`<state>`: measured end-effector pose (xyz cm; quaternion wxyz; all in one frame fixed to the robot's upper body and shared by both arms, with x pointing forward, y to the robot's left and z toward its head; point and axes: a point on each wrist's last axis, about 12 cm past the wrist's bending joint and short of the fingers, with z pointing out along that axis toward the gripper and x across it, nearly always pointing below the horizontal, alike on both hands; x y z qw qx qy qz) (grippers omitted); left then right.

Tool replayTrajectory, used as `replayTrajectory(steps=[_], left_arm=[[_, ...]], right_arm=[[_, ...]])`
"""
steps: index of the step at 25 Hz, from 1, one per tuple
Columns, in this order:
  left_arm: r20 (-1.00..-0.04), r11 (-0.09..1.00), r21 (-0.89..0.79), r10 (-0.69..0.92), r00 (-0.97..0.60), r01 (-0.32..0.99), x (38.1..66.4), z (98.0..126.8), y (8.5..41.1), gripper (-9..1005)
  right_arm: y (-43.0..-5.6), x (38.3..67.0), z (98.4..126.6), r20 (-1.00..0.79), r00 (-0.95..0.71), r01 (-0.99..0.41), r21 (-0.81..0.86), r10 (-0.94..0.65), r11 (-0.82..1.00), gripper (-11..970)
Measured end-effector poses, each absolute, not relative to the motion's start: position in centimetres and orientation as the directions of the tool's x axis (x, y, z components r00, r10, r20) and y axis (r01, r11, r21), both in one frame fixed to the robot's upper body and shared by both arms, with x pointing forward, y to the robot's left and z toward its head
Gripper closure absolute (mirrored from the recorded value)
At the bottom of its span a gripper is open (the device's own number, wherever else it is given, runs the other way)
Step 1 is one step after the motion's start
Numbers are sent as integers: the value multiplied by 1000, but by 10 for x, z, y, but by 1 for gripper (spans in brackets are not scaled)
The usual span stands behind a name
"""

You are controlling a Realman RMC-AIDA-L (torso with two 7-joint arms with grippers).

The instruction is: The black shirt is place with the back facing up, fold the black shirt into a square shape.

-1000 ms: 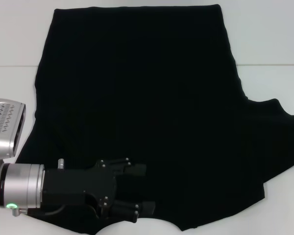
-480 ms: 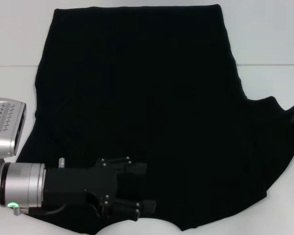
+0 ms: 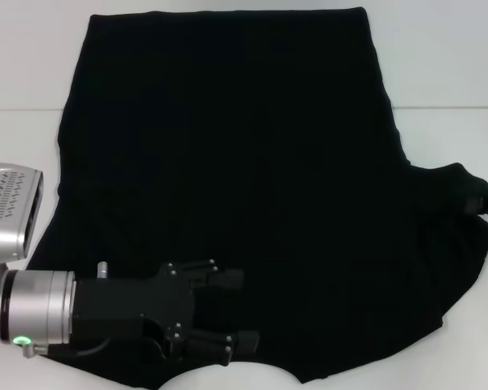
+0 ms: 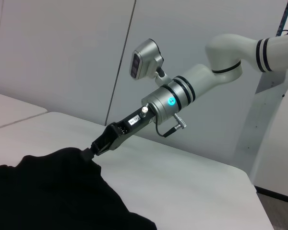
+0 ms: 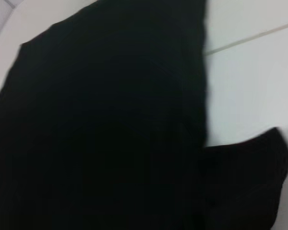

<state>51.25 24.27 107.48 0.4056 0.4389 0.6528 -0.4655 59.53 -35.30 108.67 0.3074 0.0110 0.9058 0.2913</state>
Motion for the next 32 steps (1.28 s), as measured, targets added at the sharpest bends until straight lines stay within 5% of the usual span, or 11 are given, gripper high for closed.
replayTrajectory(steps=[19,26,32], left_arm=[[-935,189,-255,203,-292,948,518,1079,244,64],[-933,202,-252,208,-293,946,520,1078,244,64],[-933,205,-252,208,-294,946,520,1078,244,64]], right_arm=[[-240,643,1109,-520,-852,-358,497,-59,790,941],[-234,647,1114,-528,-848,-358,500,-50,789,936],[-233,649,1120,-547,-836,-369,509,-39,778,811]])
